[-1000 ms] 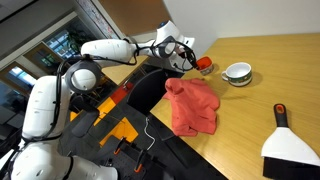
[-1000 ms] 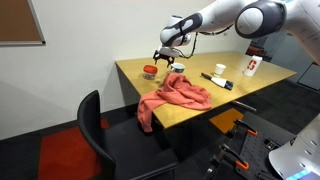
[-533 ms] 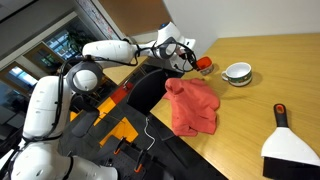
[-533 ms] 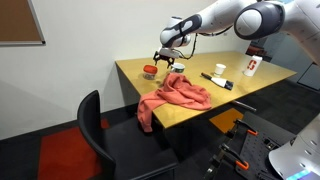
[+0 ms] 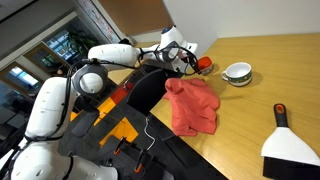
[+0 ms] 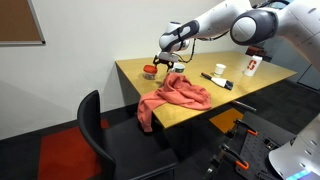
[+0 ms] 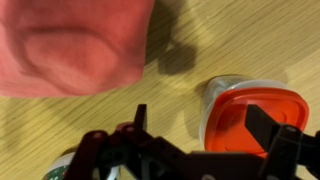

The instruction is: Remove the red lid from the bowl and place it on the right side of the table

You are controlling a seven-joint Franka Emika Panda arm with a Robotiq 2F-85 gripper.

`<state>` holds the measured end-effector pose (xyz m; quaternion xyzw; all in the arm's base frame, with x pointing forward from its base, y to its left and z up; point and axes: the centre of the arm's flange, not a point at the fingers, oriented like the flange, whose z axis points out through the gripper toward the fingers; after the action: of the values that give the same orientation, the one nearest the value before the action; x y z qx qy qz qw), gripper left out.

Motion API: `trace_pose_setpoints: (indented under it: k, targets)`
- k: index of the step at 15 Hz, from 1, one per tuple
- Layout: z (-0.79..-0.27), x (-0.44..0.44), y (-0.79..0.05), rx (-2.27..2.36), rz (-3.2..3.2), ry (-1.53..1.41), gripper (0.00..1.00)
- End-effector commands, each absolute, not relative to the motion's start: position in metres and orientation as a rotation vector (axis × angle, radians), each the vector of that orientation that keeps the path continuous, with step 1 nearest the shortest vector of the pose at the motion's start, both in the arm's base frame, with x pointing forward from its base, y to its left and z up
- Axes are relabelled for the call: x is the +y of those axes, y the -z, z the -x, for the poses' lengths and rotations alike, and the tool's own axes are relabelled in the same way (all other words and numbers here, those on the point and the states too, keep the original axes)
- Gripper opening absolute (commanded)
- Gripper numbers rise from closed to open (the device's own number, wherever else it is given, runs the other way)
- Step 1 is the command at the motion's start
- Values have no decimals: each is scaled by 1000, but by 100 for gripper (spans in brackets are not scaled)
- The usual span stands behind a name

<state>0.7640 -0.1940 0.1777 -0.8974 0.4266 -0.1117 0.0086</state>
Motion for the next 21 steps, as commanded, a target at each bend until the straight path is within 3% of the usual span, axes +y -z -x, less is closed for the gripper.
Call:
trace_pose_setpoints:
  k: [1, 14, 18, 19, 21]
  targets:
    - [-782, -199, -173, 1370, 2763, 384, 100]
    - [-803, -209, -159, 1443, 2707, 437, 100]
    - [-806, -212, -157, 1442, 2703, 446, 73]
    - [-806, -212, -157, 1442, 2701, 449, 78]
    - [-807, -212, -157, 1440, 2701, 453, 77]
